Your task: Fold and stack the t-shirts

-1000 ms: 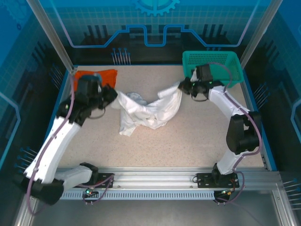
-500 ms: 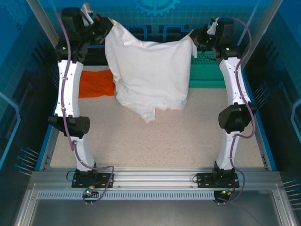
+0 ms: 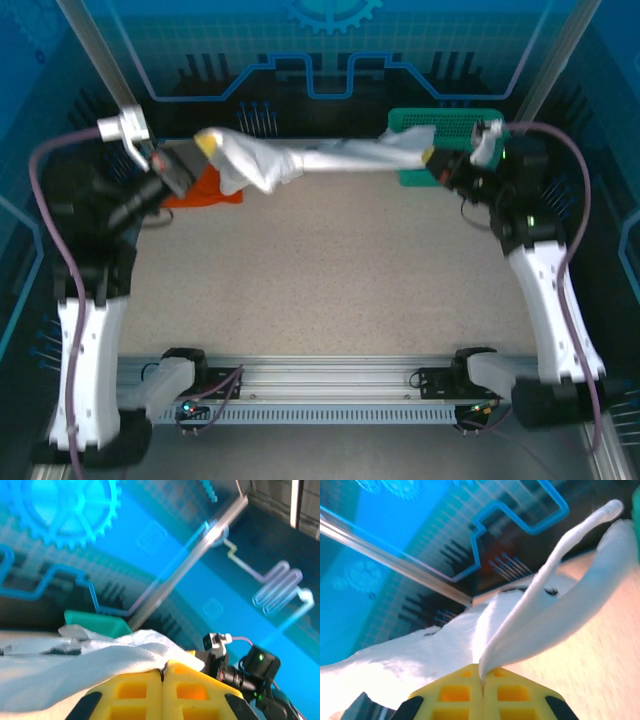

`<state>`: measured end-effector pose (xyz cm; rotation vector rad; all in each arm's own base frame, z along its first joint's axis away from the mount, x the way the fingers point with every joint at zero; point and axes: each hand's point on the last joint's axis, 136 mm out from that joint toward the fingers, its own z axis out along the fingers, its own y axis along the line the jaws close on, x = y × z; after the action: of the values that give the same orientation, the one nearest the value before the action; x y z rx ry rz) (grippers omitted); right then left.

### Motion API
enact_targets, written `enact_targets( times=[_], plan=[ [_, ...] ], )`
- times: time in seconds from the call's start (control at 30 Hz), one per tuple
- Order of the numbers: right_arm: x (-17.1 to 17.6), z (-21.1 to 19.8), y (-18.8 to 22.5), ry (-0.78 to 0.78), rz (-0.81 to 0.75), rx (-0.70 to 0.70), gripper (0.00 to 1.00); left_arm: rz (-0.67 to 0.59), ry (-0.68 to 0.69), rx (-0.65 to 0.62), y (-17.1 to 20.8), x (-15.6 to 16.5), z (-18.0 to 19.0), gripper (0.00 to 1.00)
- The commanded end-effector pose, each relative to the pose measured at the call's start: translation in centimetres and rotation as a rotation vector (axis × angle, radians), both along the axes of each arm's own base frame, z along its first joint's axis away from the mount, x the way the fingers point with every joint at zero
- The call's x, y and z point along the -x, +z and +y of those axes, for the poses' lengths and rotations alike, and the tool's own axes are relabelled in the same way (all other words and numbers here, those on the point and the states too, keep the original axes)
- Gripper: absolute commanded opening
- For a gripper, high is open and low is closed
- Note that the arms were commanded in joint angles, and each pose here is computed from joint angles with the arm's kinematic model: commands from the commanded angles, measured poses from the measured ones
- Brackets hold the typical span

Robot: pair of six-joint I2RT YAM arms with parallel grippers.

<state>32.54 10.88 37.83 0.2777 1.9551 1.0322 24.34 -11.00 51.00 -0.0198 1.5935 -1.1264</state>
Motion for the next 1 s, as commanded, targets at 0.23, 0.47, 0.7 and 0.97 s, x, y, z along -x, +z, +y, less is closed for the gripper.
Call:
enact_targets(
  times=[0.23,0.47,0.7,0.97],
  plan=[
    [13.3,-3.9,-22.3,-0.172,0.538,0.15,0.25,0.38,-0.031,-0.075,-19.6,8.4,-0.8,0.46],
    [11.3,-9.5,-19.7,-0.484,0.492,0.286,0.63,0.445,0.169,-0.119,-18.8,3.0,1.4,0.55],
    [5.9,-7.8,-19.4,-0.385,0.441,0.307,0.62,0.73,0.189,-0.21,-25.1,-5.1,0.1,0.57],
    [0.7,-7.7,-25.9,-0.312,0.636,0.461,0.63,0.974,0.207,-0.458,-34.7,-13.7,-4.9,0.78]
  ],
)
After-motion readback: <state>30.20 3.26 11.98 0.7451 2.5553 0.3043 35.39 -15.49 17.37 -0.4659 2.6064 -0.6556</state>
